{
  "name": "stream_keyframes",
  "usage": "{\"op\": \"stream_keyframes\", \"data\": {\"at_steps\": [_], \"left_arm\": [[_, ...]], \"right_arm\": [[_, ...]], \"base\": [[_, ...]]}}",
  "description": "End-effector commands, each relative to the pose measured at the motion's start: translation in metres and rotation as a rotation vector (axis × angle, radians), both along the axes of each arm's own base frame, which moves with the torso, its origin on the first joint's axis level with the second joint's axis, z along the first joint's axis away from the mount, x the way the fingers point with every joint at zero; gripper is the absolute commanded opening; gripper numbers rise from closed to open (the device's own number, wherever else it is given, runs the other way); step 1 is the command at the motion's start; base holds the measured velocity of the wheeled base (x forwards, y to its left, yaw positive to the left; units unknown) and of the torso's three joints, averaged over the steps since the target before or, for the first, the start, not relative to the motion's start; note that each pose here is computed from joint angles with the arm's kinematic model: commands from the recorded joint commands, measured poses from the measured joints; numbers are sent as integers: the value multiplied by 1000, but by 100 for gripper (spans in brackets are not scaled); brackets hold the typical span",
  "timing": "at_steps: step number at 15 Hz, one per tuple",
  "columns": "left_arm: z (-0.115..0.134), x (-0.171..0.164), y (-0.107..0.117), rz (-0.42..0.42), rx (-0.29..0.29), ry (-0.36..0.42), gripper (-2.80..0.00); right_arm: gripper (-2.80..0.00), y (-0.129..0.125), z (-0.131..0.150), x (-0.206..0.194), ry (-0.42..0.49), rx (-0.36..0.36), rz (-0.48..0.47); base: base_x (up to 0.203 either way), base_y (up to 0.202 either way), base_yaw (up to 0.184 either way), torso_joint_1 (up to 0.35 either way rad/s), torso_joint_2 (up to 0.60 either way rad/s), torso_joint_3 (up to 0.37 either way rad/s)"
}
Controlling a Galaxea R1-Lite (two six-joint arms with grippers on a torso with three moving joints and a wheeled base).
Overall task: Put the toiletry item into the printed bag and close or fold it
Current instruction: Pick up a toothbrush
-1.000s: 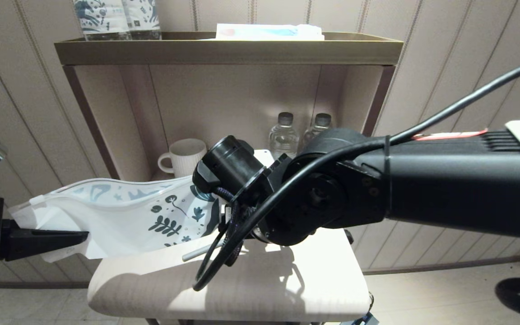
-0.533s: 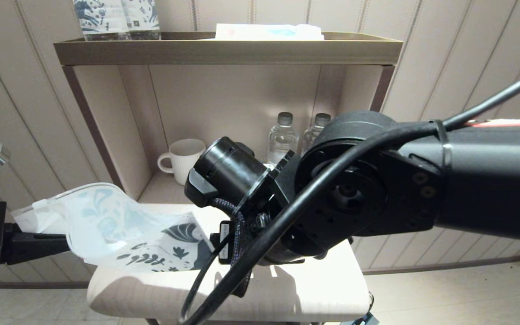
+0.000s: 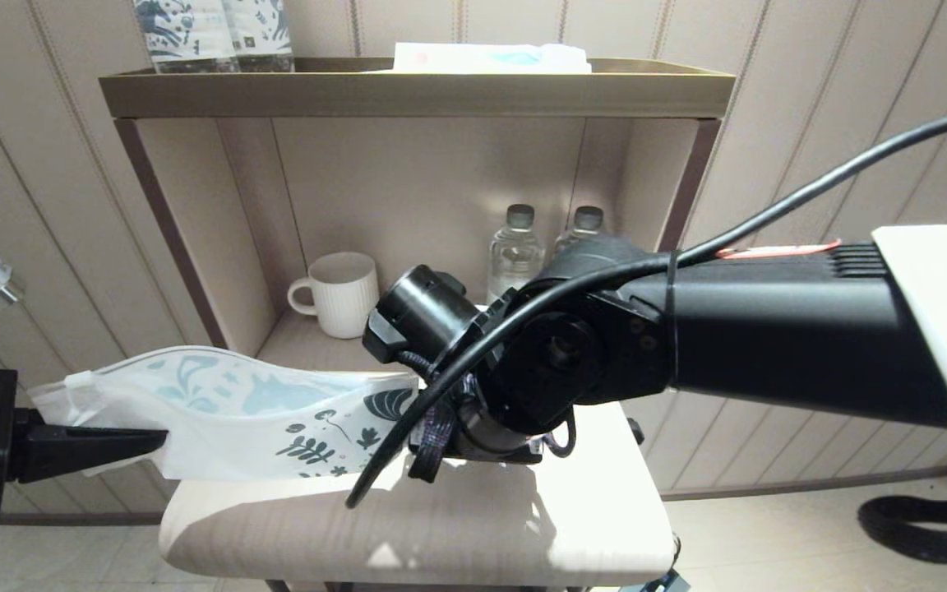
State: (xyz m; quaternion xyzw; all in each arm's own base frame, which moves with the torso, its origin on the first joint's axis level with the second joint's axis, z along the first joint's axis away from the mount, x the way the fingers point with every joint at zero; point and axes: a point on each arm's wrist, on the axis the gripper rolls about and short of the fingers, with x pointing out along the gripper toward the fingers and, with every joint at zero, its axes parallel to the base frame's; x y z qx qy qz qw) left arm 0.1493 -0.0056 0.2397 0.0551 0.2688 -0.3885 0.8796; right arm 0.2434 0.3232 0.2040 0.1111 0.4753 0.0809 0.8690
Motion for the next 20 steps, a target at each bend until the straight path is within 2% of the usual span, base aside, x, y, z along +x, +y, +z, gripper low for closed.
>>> {"op": "stream_keyframes", "data": {"at_steps": [1,4,8,14,20], "left_arm": [[1,0,0,-7,-5,-1,-280],[1,-3,0,-8,-6,-8,-280],[9,-28,-2,-6,-10,-72,-280],[24,-39,7,162,-79,-84,-280],[27,-35,14,290,-85,-88,-280]], "right_arm": [[0,2,-8,3,13,-15,-9],[0,3,-16,7,27,-32,-16],[0,0,-15,9,31,-30,-27],[0,1,-14,9,27,-22,-30],[0,2,-13,8,24,-16,-26]], "base": [[0,0,0,0,0,0],[0,0,0,0,0,0],[0,0,0,0,0,0],[0,0,0,0,0,0],[0,0,0,0,0,0]]}}
